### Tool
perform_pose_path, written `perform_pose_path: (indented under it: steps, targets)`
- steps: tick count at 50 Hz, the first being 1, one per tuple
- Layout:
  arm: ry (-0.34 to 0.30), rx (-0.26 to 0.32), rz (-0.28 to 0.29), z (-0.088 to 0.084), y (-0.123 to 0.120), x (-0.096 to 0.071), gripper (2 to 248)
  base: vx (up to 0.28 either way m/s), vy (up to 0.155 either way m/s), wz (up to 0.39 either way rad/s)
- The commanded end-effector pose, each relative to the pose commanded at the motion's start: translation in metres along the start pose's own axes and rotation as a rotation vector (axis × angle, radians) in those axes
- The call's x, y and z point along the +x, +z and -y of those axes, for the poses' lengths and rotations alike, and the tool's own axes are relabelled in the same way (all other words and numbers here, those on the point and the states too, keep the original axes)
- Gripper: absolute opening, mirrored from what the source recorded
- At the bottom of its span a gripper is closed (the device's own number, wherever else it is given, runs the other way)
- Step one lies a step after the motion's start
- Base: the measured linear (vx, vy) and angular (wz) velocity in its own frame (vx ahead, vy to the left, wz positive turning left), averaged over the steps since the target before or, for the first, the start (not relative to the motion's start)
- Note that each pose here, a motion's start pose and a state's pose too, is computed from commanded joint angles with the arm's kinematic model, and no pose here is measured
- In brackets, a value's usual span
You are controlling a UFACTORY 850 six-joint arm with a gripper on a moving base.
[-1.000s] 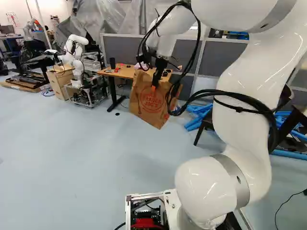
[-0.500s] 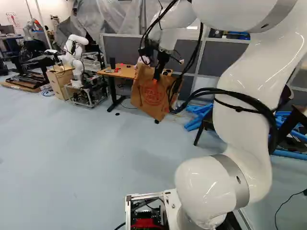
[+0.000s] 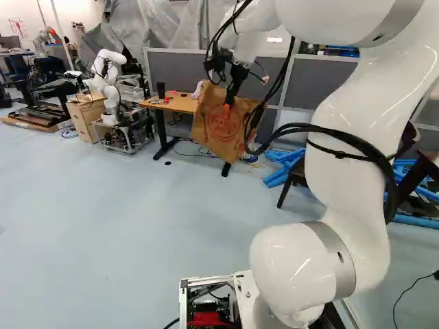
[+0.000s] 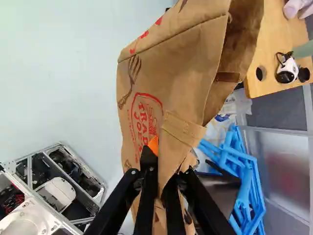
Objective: Pick up the bag on the ground and place it on the table
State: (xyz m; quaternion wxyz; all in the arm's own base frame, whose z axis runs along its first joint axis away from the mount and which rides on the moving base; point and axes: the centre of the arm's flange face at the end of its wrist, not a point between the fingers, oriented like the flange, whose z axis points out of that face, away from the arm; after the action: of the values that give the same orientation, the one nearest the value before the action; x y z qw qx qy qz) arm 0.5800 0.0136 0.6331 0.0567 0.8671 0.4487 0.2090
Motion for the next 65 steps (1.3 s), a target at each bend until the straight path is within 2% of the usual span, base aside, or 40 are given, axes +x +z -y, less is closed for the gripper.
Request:
perform_pose_path:
  steps: [10,20,50,65]
  targets:
    - [-0.008,-0.025,0.0,-0.015,-0.008,0.005,21,0.0,0.0,0.0]
    - [-0.018,-0.026,0.01,-0.027,-0.014,0.011,21,0.0,0.0,0.0]
    - [-0.043,0.077,0.103,-0.052,-0.034,0.029,21,0.0,0.0,0.0]
    - [-0.048,0.063,0.095,-0.067,-0.041,0.041,21,0.0,0.0,0.0]
